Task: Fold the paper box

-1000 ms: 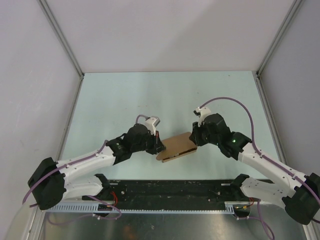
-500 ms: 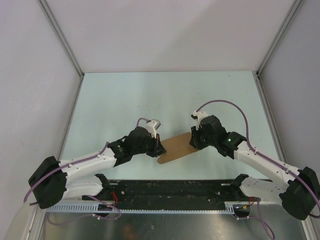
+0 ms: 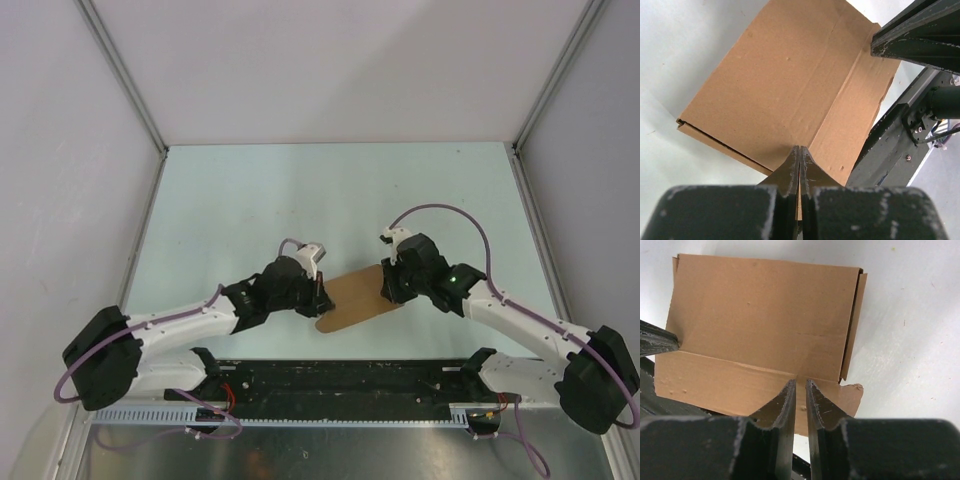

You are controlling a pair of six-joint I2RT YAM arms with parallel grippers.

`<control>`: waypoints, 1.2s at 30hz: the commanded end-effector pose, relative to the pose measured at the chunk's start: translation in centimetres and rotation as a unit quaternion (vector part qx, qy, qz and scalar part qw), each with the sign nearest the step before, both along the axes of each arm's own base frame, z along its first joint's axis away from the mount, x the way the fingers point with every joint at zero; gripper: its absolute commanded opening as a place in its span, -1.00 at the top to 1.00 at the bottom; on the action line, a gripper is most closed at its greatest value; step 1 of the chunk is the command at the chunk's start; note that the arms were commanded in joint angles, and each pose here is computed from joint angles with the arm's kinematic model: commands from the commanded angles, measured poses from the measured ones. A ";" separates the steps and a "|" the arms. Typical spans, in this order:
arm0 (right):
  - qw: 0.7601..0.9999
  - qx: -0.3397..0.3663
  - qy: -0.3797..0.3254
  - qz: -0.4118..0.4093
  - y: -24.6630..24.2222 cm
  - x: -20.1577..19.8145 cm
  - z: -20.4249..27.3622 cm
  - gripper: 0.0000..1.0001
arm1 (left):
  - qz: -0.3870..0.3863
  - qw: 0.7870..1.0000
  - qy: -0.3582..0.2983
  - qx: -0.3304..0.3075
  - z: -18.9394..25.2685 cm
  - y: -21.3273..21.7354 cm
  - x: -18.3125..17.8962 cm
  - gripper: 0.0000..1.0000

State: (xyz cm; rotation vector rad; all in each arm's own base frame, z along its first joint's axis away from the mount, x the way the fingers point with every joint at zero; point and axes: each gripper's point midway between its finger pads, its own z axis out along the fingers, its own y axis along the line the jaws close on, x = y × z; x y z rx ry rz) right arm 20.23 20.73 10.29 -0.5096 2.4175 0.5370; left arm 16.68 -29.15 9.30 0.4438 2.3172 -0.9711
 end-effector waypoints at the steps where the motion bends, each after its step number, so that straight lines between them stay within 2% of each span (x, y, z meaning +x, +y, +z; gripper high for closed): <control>1: 1.000 -0.003 0.008 0.003 0.1 -0.3 -0.6 0.63 | -0.002 1.000 -0.001 0.000 -0.6 -0.5 -0.2 1.00; 10: 1.000 -0.013 0.020 0.004 0.0 -0.4 -1.8 0.63 | -0.003 1.000 0.009 0.028 -2.7 -0.3 -0.7 1.00; 25: 1.000 -0.003 0.008 0.004 0.1 -0.3 -1.2 0.62 | 0.002 1.000 0.000 0.029 -2.5 -0.3 -0.3 1.00; 28: 1.000 0.012 -0.019 -0.007 0.0 0.3 0.3 0.58 | 0.007 1.000 -0.016 0.018 -1.3 -0.4 0.0 1.00; 32: 0.997 0.034 -0.053 -0.039 -1.1 1.5 2.5 0.40 | 0.024 0.999 -0.044 -0.009 1.5 -0.4 0.7 0.94; 36: 0.994 0.051 -0.072 -0.070 -2.7 2.8 3.9 0.27 | 0.064 0.996 -0.060 -0.015 2.7 0.6 1.6 0.74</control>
